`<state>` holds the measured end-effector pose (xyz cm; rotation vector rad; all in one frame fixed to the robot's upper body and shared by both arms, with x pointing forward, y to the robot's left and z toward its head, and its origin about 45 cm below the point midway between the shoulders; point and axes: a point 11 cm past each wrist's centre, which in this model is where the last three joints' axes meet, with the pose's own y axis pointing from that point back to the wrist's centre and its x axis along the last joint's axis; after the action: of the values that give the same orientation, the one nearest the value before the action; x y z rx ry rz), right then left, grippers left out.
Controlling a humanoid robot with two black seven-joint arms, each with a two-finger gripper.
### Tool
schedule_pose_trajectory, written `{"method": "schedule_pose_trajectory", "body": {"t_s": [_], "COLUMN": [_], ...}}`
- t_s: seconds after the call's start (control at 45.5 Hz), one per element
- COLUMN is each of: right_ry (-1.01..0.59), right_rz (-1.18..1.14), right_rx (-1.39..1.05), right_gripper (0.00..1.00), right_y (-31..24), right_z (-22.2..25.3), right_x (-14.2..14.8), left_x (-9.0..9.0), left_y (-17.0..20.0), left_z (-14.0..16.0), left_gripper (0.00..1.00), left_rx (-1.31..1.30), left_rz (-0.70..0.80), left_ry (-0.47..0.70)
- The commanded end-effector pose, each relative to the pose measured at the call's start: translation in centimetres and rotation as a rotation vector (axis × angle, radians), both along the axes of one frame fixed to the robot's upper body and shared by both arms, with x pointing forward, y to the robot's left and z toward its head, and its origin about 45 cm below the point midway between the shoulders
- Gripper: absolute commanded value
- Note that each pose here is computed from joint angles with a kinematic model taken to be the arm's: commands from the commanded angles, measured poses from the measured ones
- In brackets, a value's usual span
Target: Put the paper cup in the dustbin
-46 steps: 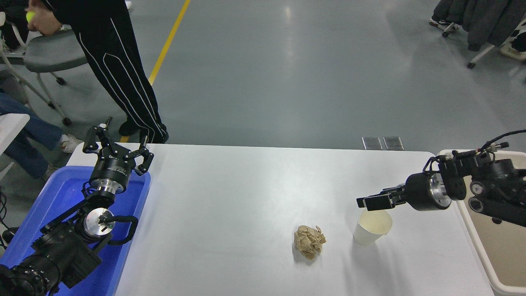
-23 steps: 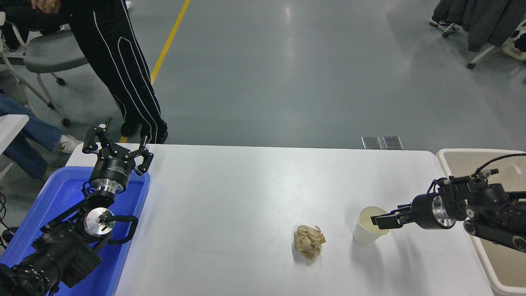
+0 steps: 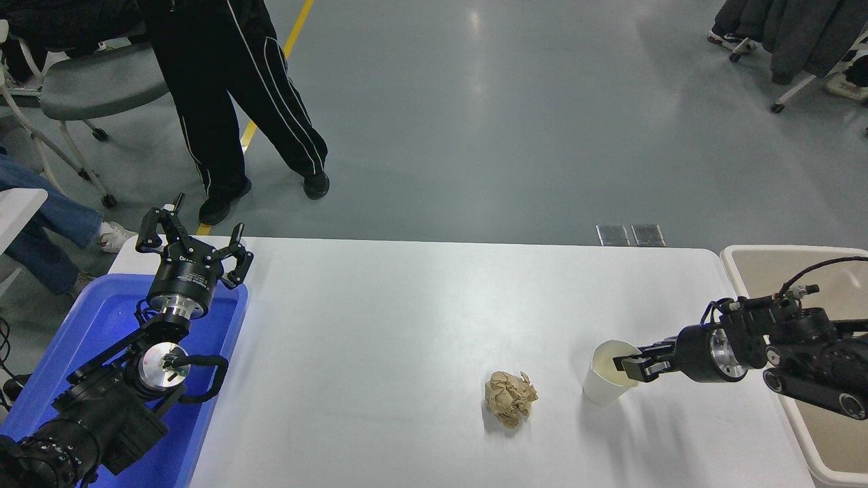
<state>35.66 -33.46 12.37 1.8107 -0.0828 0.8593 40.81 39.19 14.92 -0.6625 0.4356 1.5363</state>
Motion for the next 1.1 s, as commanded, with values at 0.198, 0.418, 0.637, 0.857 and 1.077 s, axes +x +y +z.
{"method": "schedule_pose_trajectory", "body": {"t_s": [0.198, 0.418, 0.637, 0.857, 1.077], "right_ry": [-0.003, -0.028, 0.056, 0.034, -0.005], "right_rz": [0.028, 0.031, 0.005, -0.020, -0.027], "right_rx": [-0.027, -0.028, -0.067, -0.106, -0.111], "right_gripper": [0.00, 0.00, 0.00, 0.00, 0.00], "right_y": [-0.3, -0.2, -0.1, -0.3, -0.1], "right_z": [0.7, 1.7, 6.7, 14.4, 19.2], "right_x": [0.3, 1.1, 2.6, 5.1, 5.9], "left_x": [0.0, 0.0, 0.0, 0.0, 0.0], "left_y": [0.0, 0.0, 0.0, 0.0, 0.0], "left_z": [0.0, 0.0, 0.0, 0.0, 0.0], "left_gripper": [1.00, 1.00, 1.00, 1.00, 1.00], "left_rx": [0.000, 0.000, 0.000, 0.000, 0.000], "left_rz": [0.000, 0.000, 0.000, 0.000, 0.000], "left_ry": [0.000, 0.000, 0.000, 0.000, 0.000]}}
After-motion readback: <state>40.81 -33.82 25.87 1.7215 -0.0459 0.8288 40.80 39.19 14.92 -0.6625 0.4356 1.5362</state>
